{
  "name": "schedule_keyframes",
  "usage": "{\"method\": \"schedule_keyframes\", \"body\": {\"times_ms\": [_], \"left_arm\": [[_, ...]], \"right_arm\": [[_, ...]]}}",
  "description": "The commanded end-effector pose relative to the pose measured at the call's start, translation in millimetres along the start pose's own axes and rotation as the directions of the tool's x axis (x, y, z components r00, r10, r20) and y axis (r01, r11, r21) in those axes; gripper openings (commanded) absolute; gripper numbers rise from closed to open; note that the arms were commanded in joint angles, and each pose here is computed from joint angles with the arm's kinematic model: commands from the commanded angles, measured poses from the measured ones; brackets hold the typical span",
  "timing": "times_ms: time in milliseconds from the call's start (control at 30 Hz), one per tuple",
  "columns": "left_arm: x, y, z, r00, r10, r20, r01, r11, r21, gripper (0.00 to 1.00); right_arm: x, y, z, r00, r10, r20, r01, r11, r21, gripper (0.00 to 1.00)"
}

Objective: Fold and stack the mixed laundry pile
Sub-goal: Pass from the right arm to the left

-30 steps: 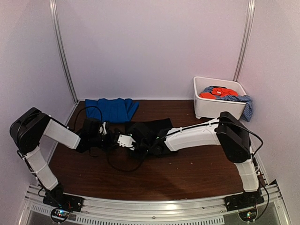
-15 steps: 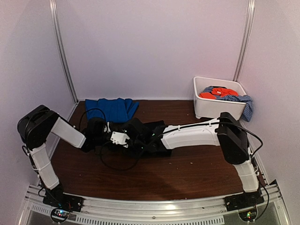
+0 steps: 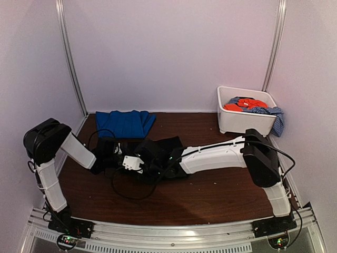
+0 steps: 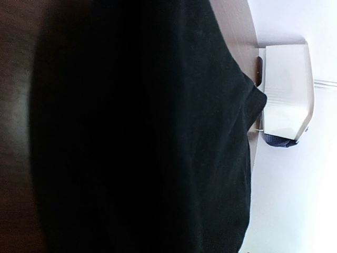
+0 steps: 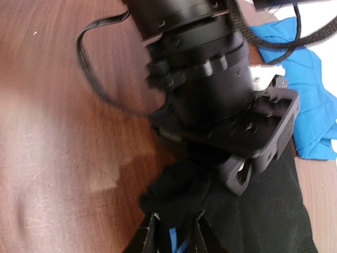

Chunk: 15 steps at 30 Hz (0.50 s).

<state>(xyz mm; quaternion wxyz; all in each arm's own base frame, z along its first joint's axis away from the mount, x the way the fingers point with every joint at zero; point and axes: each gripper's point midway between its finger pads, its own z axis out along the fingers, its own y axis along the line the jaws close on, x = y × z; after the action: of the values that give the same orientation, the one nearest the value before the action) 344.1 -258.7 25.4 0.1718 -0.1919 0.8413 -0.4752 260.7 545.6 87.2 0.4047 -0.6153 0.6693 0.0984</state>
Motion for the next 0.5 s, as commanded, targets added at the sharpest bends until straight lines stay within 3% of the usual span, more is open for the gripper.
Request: {"method": "schedule_keyframes", "body": {"times_ms": [0, 67, 233, 333, 467], "left_arm": [[-12, 3, -14, 0.996, 0.088, -0.004, -0.088, 0.991, -0.101, 0.00], [-17, 11, -27, 0.989, 0.145, -0.021, -0.146, 0.960, -0.239, 0.00], [-42, 32, -88, 0.967, 0.240, -0.086, -0.247, 0.796, -0.553, 0.00], [-59, 42, -136, 0.949, 0.279, -0.150, -0.302, 0.654, -0.693, 0.00], [-91, 22, -221, 0.919, 0.367, -0.146, -0.297, 0.397, -0.868, 0.00]], "right_arm": [[-28, -14, -45, 0.991, 0.073, 0.111, -0.077, 0.997, 0.028, 0.41], [-26, -24, -64, 0.982, 0.125, 0.138, -0.131, 0.991, 0.037, 0.51], [1, -53, -109, 0.945, 0.274, 0.179, -0.287, 0.957, 0.051, 0.56], [19, -71, -135, 0.916, 0.338, 0.217, -0.359, 0.931, 0.066, 0.57], [36, -86, -169, 0.878, 0.389, 0.277, -0.425, 0.902, 0.078, 0.57]]}}
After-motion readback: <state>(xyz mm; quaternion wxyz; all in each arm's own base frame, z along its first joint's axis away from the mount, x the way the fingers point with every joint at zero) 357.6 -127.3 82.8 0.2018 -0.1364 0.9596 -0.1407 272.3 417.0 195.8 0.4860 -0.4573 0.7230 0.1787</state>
